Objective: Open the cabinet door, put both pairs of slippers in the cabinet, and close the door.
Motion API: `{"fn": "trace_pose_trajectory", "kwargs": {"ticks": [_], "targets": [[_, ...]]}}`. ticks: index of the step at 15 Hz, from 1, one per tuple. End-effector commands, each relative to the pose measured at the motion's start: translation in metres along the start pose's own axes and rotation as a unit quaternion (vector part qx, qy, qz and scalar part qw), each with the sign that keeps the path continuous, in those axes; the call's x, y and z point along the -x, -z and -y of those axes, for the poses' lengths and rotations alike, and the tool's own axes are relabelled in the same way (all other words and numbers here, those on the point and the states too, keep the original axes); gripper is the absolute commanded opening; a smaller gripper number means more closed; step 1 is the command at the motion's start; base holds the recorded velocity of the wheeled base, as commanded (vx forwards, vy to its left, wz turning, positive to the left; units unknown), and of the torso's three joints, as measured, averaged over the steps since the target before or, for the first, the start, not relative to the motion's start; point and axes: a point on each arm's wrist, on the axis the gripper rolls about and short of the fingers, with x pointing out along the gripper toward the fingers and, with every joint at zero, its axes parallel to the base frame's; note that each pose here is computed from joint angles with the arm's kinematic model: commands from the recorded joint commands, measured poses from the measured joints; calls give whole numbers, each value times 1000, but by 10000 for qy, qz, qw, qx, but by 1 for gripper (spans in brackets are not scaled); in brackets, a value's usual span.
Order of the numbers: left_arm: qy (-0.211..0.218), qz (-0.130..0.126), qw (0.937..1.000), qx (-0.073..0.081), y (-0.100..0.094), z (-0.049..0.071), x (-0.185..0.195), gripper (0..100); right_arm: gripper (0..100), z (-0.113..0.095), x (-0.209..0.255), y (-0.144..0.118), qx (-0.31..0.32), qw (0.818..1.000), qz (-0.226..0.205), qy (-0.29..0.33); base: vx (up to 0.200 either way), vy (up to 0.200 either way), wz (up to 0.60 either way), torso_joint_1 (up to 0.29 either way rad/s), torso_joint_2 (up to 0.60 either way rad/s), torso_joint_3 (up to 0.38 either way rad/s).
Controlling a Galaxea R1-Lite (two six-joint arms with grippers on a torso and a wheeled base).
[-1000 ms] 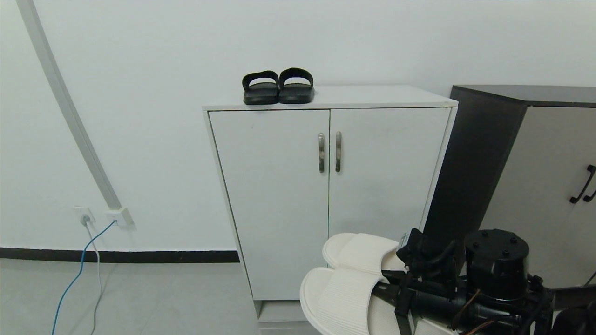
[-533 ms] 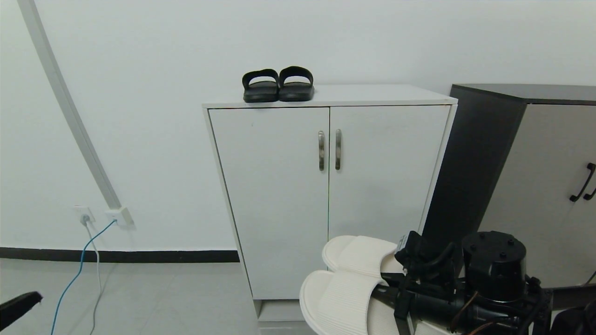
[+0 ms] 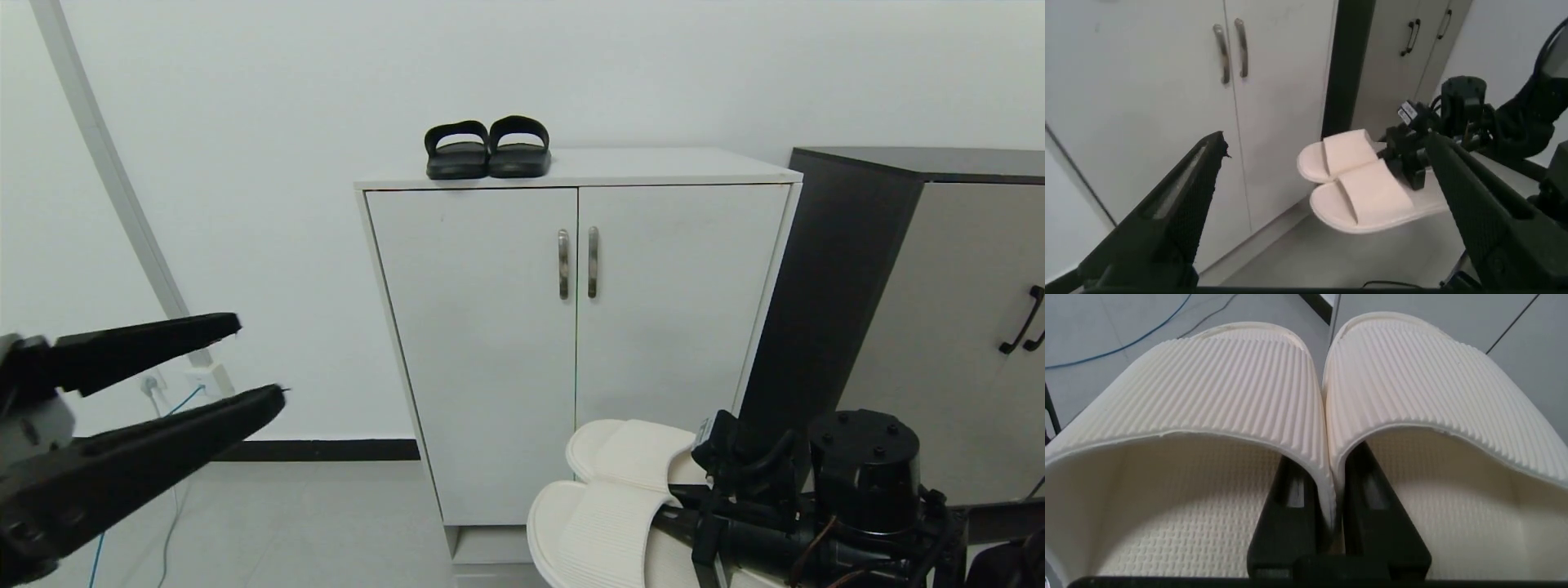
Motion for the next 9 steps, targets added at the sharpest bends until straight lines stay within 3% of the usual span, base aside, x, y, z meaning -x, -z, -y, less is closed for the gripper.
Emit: {"fn": "trace_pose_trajectory", "kwargs": {"ticks": [1,4,9], "targets": [[165,-367,9991,93,-1,-8,-47,100,0,0,0,0,6,10000,14,-2,0,0,0,0,0,0],[29,-210,9998,-27,0,-12,-90,100,0,0,2,-3,23,10000,72,6,0,0,0,0,0,0],[522,-84,9985,-107,-18,-8,-170,100,0,0,6,-2,10,10000,63,42,0,0,0,0,0,0]]}}
